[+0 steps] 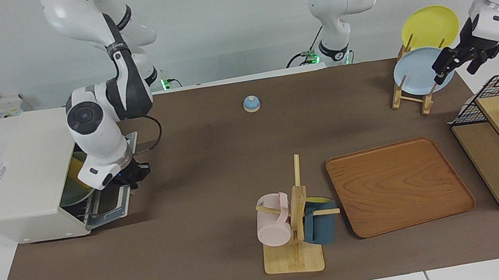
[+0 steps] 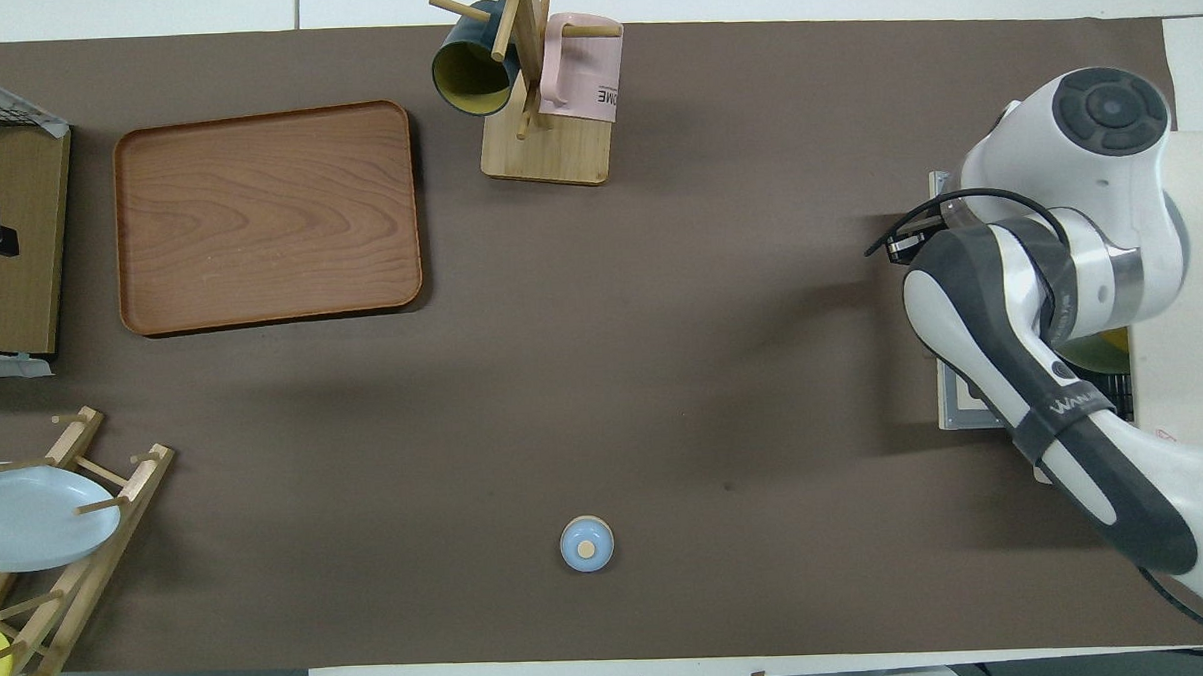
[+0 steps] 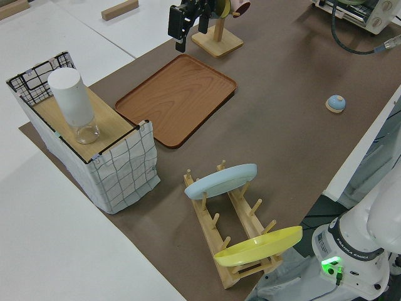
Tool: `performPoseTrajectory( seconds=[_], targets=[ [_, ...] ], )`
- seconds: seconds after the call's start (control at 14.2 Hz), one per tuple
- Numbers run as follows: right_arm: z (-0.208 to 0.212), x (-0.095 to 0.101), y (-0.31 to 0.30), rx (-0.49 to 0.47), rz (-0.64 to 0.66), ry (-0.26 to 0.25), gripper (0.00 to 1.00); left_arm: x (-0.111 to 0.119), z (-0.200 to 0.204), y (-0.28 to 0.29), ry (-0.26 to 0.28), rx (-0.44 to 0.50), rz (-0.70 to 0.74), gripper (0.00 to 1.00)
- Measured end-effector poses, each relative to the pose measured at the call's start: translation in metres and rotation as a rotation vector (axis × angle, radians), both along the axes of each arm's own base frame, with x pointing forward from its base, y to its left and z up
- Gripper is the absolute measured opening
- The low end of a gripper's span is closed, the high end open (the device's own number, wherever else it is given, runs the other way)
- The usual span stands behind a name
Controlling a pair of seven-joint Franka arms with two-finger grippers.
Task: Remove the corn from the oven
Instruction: 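Reach the right gripper into the open toaster oven toward the plate, then grasp the green plate with corn inside the oven with the right gripper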
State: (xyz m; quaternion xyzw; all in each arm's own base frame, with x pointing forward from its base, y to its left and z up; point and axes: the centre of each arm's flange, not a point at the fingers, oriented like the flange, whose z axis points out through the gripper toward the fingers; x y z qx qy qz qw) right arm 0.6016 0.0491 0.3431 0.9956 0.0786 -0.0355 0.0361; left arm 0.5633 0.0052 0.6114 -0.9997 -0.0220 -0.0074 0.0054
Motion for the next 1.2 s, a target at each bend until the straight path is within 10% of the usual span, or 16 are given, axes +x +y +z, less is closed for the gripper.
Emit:
performPoseTrajectory(
  seconds=[0.49,0.92,1.2],
  targets=[
    [0.004,0.025,0.031,-0.013,-0.063,-0.063,0.04,0.000,0.000,0.000,0.000,0.000,0.000,1.00],
    [0.063,0.012,-0.020,-0.078,-0.120,0.046,0.49,0.000,0.000,0.000,0.000,0.000,0.000,1.00],
    [0.050,0.006,-0.066,-0.071,-0.119,0.086,0.52,0.000,0.000,0.000,0.000,0.000,0.000,1.00]
  ],
)
